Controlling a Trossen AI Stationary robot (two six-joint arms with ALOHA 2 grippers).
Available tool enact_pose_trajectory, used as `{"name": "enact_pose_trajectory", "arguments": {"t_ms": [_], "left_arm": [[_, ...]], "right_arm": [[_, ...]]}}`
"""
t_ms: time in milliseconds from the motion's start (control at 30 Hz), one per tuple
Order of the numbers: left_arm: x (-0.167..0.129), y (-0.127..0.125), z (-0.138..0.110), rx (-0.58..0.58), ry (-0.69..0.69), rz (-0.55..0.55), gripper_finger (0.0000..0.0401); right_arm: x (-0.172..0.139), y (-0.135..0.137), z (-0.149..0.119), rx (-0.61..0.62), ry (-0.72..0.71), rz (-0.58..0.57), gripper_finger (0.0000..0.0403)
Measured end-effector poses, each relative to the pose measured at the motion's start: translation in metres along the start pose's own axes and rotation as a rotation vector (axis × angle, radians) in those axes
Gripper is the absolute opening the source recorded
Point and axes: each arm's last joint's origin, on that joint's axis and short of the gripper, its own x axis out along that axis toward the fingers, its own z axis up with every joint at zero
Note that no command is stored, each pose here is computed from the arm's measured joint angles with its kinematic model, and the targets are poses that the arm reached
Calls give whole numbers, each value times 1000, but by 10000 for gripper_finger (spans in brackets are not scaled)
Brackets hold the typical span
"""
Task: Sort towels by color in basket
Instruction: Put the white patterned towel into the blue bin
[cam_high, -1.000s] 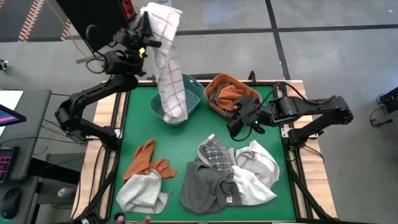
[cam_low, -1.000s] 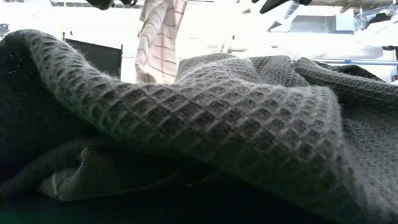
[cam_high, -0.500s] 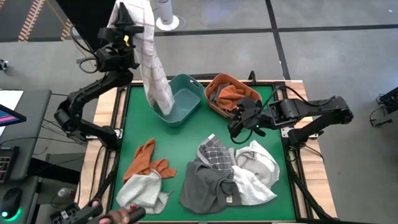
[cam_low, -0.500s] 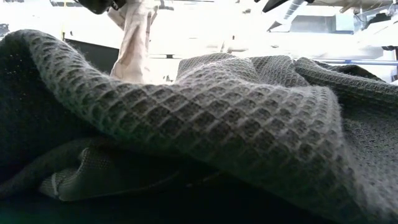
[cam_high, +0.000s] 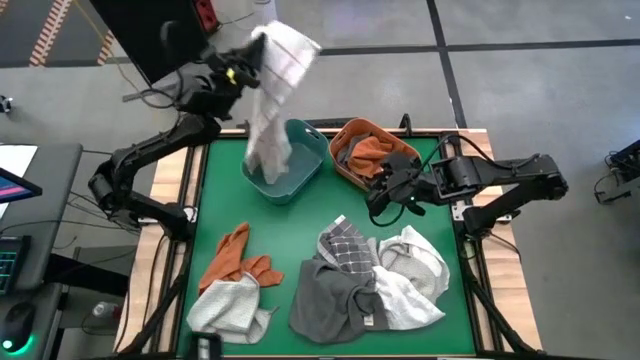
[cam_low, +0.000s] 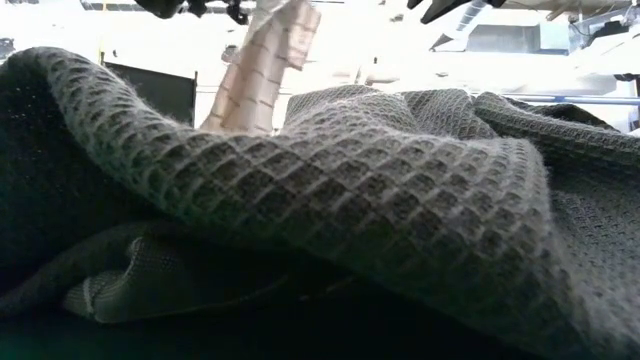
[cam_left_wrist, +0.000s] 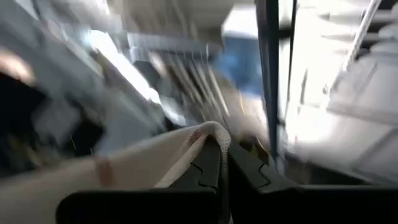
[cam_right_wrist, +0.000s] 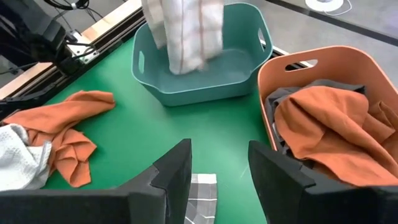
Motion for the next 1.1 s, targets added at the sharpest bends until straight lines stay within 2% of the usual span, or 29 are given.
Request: {"name": "enact_pose_trajectory", "arguments": {"t_ms": [67, 133, 300, 467, 667, 767, 900, 1000, 1100], "left_arm": [[-1, -3, -9, -62, 71, 4, 4], [-1, -6, -16, -58, 128, 14, 4], [-4, 0, -30, 176, 272, 64, 4], [-14, 8, -43, 321, 486, 127, 4], [-38, -1, -30, 533, 764, 48, 4], [-56, -4, -23, 532, 917, 60, 4], [-72, -4, -21, 405, 1077, 67, 3], [-79, -1, -31, 323, 1186, 57, 3], [-81, 1, -48, 314, 1272, 26, 2]], "right_arm": [[1, -1, 1, 4, -2, -6, 185], [2, -2, 2, 9, -4, -9, 185], [1, 0, 3, -7, -13, 8, 185], [1, 0, 3, -8, -9, 11, 185], [0, 1, 1, 0, -6, 19, 185], [-1, 3, 0, -4, -4, 25, 185], [1, 1, 2, -2, -6, 18, 185], [3, -1, 5, -11, -12, 9, 185], [5, -2, 9, -18, -36, 17, 185]]}}
